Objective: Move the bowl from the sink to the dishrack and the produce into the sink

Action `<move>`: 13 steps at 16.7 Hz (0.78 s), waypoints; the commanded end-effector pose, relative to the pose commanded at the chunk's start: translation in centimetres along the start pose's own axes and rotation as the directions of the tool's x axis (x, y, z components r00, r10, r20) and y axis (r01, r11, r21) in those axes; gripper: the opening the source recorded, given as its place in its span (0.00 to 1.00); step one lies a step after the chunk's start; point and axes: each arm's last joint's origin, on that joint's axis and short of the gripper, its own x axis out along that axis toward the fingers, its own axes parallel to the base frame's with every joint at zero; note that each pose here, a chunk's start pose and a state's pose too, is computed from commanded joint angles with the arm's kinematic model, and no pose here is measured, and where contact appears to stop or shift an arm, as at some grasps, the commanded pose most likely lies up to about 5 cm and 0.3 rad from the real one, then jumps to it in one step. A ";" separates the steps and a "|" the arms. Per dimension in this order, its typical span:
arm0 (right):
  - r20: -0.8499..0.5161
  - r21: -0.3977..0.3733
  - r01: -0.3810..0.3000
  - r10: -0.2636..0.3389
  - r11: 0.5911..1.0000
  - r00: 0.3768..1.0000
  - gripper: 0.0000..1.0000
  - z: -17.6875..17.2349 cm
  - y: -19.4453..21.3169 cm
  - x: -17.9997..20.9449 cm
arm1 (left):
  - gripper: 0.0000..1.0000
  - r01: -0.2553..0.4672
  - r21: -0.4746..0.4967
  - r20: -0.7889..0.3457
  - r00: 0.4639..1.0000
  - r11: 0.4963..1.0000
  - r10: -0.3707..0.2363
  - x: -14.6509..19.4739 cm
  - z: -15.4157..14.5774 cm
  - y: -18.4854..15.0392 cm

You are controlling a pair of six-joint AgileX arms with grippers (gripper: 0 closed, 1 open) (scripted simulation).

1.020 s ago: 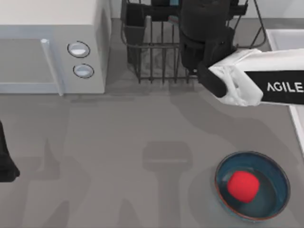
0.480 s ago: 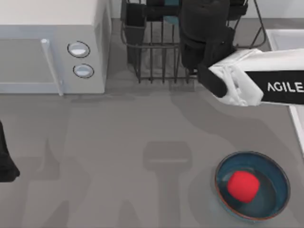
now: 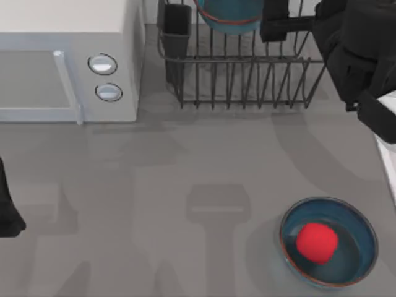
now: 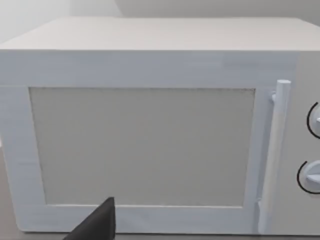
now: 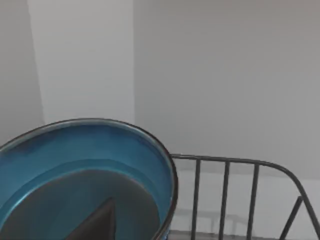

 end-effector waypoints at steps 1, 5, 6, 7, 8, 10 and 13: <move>-0.007 0.001 -0.014 0.014 1.000 1.000 1.00 0.4 -1.8 -1.8 | 1.00 0.000 0.000 0.000 1.000 1.000 0.000 0.0 0.0 0.0; 0.013 0.020 -0.050 0.050 0.999 0.999 1.00 0.8 -8.5 -10.8 | 1.00 0.000 0.000 0.000 1.000 1.000 0.000 0.0 0.0 0.0; 0.026 0.025 -0.052 0.051 0.998 0.998 1.00 0.3 -9.8 -13.2 | 1.00 0.000 0.000 0.000 1.000 1.000 0.000 0.0 0.0 0.0; 0.039 0.029 -0.050 0.049 0.998 0.998 1.00 -0.5 -10.9 -15.4 | 1.00 0.000 0.000 0.000 1.000 1.000 0.000 0.0 0.0 0.0; 0.049 0.031 -0.046 0.044 0.998 0.998 1.00 -1.6 -11.8 -17.3 | 1.00 0.000 0.000 0.000 1.000 1.000 0.000 0.0 0.0 0.0; 0.063 0.033 -0.029 0.026 0.999 0.998 1.00 -4.0 -13.0 -20.2 | 1.00 0.000 0.000 0.000 1.000 1.000 0.000 0.0 0.0 0.0; 0.066 0.032 0.011 -0.013 0.999 0.998 1.00 -7.6 -14.0 -22.4 | 1.00 0.000 0.000 0.000 1.000 1.000 0.000 0.0 0.0 0.0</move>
